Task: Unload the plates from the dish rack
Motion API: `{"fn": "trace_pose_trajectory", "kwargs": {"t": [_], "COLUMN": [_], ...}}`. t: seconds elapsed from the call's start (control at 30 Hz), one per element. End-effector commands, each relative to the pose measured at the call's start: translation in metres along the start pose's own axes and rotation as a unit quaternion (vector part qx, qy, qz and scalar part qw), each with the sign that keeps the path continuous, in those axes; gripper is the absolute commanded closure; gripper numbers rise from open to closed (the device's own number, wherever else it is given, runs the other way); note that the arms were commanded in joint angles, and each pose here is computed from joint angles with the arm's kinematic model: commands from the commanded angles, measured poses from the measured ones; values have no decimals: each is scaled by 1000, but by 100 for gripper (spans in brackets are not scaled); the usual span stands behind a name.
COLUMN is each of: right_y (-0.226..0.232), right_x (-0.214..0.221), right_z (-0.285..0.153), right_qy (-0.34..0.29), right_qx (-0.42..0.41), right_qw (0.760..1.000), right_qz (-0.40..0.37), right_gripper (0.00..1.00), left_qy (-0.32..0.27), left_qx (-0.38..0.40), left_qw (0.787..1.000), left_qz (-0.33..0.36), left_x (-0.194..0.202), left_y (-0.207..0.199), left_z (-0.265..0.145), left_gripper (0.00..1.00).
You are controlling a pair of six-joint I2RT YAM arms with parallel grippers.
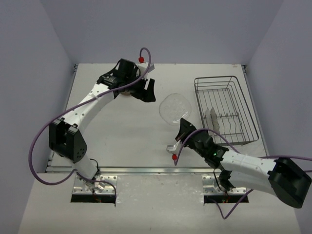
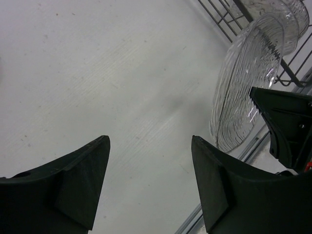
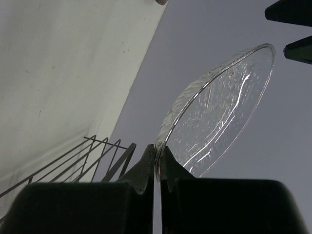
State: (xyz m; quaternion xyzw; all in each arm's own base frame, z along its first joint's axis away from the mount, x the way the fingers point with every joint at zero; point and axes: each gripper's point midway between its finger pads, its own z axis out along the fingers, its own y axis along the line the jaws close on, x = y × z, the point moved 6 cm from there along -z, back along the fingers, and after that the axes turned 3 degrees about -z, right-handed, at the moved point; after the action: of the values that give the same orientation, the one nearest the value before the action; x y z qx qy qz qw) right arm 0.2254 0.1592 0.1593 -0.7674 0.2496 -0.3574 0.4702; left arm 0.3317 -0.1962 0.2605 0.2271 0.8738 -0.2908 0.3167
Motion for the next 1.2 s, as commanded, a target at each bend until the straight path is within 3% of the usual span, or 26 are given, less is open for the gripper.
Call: {"fn": "trace_pose_trajectory", "kwargs": {"t": [0.0,0.23,0.47,0.6,0.87,1.17], "right_y": [-30,-15,6,7,-7,-11], "right_x": [0,-5,-13,-15,-20,-27], "right_z": [-8,-7,-9,-9,-6,-5], "right_qy": [-6,-14,-34,-35,-42,-48], "right_qx": [72,25,-33,-42,-23,-18], "right_qw": [997,998,996,996,996,995], "right_qz": [-40,-62,-69,-69,-77,-80], "right_gripper": [100,100,100,100,100,100], "left_qy": [6,18,-38,-43,38,81], "left_qx": [10,11,17,47,77,33], "left_qw": [998,997,997,996,994,992], "left_qz": [54,71,60,65,73,86], "left_x": [-3,3,-10,-11,16,30], "left_y": [-14,-21,-31,-40,-45,-38], "left_z": [5,11,-3,-6,22,38], "left_gripper": [39,43,43,42,43,60]}}
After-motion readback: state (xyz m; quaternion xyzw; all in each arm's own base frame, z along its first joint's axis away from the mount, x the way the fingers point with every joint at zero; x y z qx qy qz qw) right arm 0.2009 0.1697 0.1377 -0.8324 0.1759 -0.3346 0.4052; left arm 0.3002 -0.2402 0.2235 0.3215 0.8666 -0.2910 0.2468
